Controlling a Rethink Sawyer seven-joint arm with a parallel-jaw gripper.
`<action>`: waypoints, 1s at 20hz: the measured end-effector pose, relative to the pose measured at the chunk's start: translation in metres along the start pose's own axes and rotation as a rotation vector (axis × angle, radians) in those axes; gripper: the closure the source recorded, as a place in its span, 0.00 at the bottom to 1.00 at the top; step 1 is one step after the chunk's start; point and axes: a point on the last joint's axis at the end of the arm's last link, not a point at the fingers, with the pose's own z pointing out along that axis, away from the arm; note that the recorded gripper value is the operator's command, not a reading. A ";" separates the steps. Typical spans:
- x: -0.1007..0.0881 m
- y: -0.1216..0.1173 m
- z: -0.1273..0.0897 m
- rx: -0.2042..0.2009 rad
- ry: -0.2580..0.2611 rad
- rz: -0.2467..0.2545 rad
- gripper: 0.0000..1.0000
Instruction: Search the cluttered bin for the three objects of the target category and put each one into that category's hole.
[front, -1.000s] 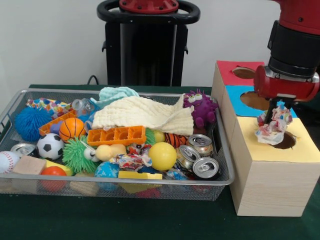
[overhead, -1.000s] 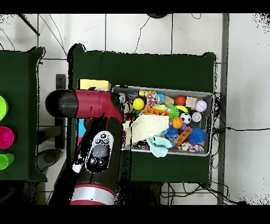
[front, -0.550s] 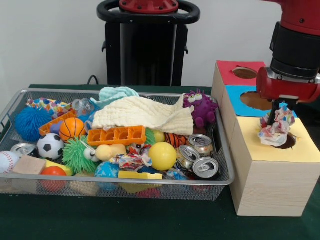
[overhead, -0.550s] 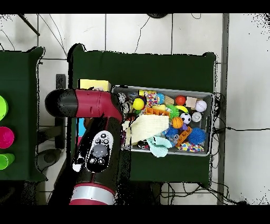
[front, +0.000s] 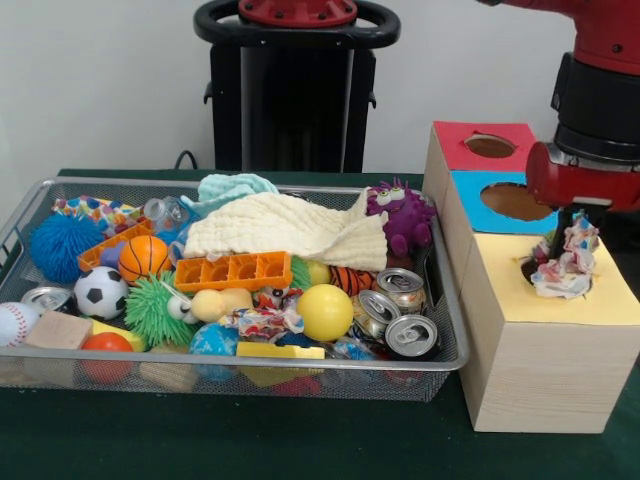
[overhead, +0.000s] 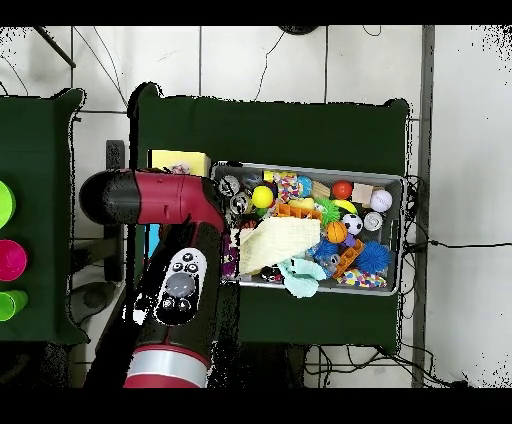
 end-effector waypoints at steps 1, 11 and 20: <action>0.000 0.001 0.001 0.000 -0.002 -0.001 1.00; -0.002 -0.004 0.001 0.010 -0.012 0.001 0.00; -0.001 -0.005 0.001 0.019 -0.014 -0.002 0.00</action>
